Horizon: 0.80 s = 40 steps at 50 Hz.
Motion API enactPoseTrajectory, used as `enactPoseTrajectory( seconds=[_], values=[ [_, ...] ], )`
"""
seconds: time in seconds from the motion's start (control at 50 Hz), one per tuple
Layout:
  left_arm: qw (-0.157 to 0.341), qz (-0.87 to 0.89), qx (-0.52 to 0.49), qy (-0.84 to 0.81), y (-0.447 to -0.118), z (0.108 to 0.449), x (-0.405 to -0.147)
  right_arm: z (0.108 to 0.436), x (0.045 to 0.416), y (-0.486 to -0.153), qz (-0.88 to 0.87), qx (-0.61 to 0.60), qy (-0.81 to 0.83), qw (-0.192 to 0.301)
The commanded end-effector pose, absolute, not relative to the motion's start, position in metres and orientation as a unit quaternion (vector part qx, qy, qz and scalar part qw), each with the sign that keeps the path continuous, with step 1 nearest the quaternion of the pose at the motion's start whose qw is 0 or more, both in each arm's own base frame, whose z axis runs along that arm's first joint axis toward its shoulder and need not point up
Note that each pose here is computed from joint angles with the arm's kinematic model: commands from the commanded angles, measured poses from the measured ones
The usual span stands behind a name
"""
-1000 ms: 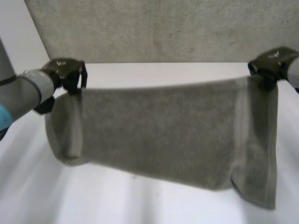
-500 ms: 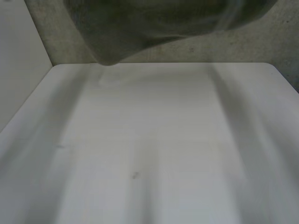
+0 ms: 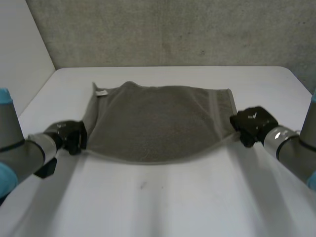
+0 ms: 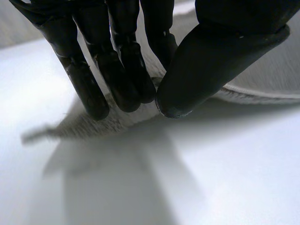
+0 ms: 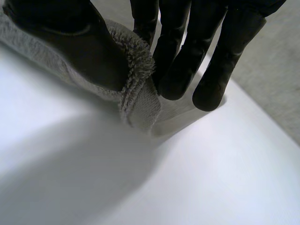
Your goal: Fold the towel.
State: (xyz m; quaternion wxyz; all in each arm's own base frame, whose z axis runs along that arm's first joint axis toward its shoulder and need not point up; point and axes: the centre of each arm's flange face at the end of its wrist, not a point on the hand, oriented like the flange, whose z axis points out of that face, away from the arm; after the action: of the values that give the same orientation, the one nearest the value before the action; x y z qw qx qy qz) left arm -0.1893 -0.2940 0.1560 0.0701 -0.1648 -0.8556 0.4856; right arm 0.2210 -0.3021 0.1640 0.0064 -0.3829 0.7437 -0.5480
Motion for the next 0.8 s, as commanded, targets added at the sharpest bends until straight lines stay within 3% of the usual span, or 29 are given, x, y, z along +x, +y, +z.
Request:
enactPoseTrajectory(
  seconds=[0.02, 0.16, 0.4, 0.6, 0.76, 0.8],
  values=[
    [0.063, 0.473, -0.176, -0.861, -0.275, 0.15, -0.186, 0.16, 0.214, -0.283, -0.544, -0.389, 0.743, 0.015],
    [0.061, 0.471, -0.177, -0.862, -0.26, 0.153, -0.182, 0.176, 0.196, -0.273, -0.57, -0.375, 0.731, 0.026],
    [0.038, 0.562, -0.173, -0.808, -0.234, 0.215, -0.17, 0.215, 0.175, -0.25, -0.554, -0.357, 0.752, 0.007],
    [-0.009, 0.568, -0.277, -0.775, -0.189, 0.25, -0.171, 0.256, 0.146, -0.218, -0.509, -0.392, 0.764, -0.06],
    [0.002, 0.558, -0.327, -0.763, -0.196, 0.244, -0.18, 0.266, 0.15, -0.219, -0.524, -0.419, 0.739, -0.063],
    [0.004, 0.56, -0.331, -0.76, -0.209, 0.241, -0.183, 0.256, 0.149, -0.24, -0.533, -0.414, 0.736, -0.056]
  ],
)
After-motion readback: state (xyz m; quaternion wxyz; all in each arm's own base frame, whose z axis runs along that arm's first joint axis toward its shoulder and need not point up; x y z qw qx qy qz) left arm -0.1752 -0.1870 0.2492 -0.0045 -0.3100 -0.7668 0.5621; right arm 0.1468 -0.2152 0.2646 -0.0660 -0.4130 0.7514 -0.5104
